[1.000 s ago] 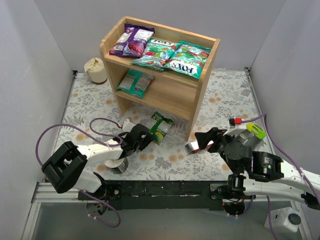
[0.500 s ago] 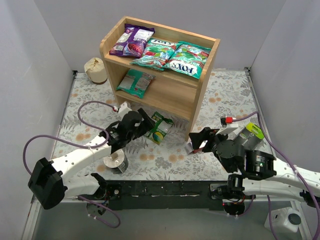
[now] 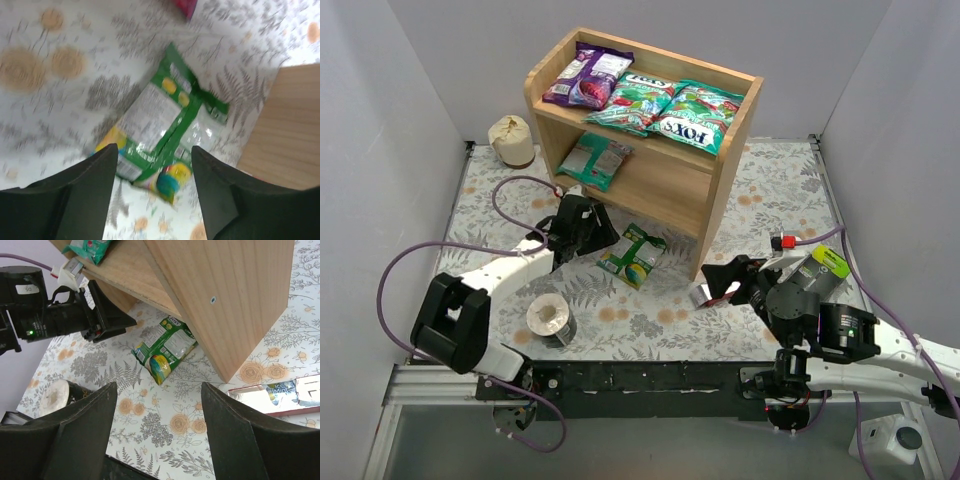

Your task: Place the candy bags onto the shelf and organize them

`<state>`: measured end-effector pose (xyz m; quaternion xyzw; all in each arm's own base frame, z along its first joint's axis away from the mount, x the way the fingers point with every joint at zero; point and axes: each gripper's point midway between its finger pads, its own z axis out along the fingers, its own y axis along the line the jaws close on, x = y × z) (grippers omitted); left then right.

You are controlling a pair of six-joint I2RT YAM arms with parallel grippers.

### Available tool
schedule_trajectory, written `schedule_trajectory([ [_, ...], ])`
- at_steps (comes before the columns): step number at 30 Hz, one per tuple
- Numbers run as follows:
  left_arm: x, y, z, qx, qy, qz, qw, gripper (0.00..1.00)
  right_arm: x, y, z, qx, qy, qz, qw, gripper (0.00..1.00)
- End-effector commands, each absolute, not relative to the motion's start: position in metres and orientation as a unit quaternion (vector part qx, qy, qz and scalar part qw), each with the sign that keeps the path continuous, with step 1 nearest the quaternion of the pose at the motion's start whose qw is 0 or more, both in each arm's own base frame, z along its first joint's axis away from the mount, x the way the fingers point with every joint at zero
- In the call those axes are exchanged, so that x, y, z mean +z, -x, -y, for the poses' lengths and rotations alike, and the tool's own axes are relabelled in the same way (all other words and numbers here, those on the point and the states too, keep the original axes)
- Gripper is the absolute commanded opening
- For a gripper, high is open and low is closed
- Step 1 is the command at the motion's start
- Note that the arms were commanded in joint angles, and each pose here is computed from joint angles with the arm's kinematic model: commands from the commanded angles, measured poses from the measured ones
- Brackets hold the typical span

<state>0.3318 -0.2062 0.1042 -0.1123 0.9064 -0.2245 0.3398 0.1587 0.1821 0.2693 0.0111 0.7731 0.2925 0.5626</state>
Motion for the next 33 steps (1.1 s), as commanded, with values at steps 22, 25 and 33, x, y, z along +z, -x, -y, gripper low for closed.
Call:
schedule_trajectory([
  [22,0.08,-0.324,0.209,-0.266,0.071,-0.89,0.363,0.68,0.271,-0.159,-0.193,0.293,-0.005,-0.774,0.561,0.75],
  [25,0.081,-0.333,0.21,-0.261,0.067,-0.887,0.375,0.68,0.272,-0.159,-0.193,0.292,-0.004,-0.775,0.561,0.75],
  [33,0.05,-0.352,0.213,-0.228,0.06,-0.903,0.359,0.67,0.271,-0.158,-0.189,0.292,-0.004,-0.776,0.559,0.76],
])
